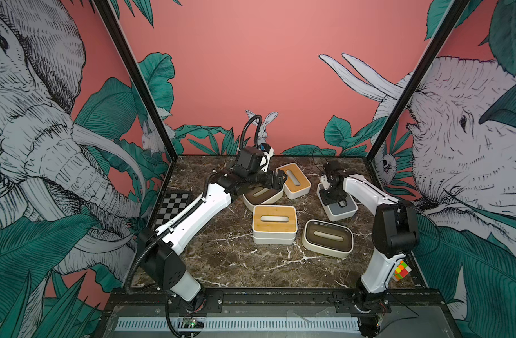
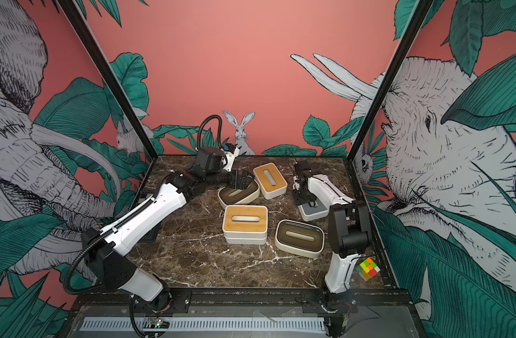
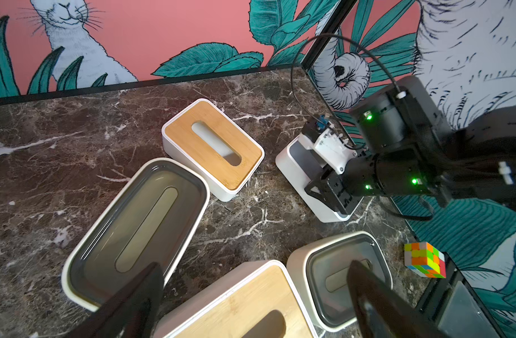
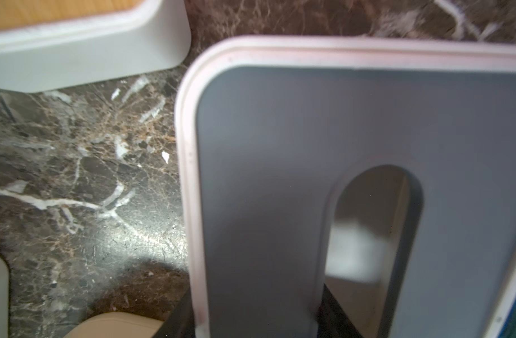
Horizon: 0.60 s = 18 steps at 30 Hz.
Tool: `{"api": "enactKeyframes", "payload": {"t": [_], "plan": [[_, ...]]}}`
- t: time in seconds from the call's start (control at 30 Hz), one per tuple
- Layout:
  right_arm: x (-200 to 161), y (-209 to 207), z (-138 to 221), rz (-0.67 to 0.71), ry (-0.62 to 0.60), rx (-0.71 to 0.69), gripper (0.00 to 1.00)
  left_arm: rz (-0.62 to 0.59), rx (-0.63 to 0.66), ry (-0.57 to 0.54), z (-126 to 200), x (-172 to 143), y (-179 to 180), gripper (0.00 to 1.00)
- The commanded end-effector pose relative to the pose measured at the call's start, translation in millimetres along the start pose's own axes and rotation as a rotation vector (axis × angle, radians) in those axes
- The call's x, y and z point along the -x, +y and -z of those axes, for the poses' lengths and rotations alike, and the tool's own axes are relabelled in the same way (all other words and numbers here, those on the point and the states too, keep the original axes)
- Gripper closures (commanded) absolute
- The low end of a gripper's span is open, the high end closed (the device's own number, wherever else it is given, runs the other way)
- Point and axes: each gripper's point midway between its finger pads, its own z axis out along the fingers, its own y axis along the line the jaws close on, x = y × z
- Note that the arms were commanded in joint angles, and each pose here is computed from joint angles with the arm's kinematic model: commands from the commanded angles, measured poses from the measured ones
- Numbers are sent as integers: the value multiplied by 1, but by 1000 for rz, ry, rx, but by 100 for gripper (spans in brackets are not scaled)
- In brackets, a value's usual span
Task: Stack the tissue boxes
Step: Pick up the tissue box from the center of the board.
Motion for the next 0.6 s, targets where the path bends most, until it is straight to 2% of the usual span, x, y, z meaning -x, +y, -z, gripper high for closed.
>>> {"api": "enactKeyframes", "payload": {"t": [0.0, 0.1, 0.17, 0.33, 0.57], "plan": [[10, -14, 40, 46, -54, -43, 62, 135, -54, 18, 17, -6, 6, 0], [14, -8, 58, 74, -92, 7, 62, 284, -156, -5, 20, -7, 9, 0], [17, -2, 71, 95, -136, 40, 61, 332, -174, -17, 25, -6, 14, 0], [18, 25, 105, 228, -258, 105, 61, 379, -105, -1, 26, -16, 37, 0], [12, 62, 138, 397, -317, 205, 60, 343, -110, -39, 33, -17, 38, 0]]}}
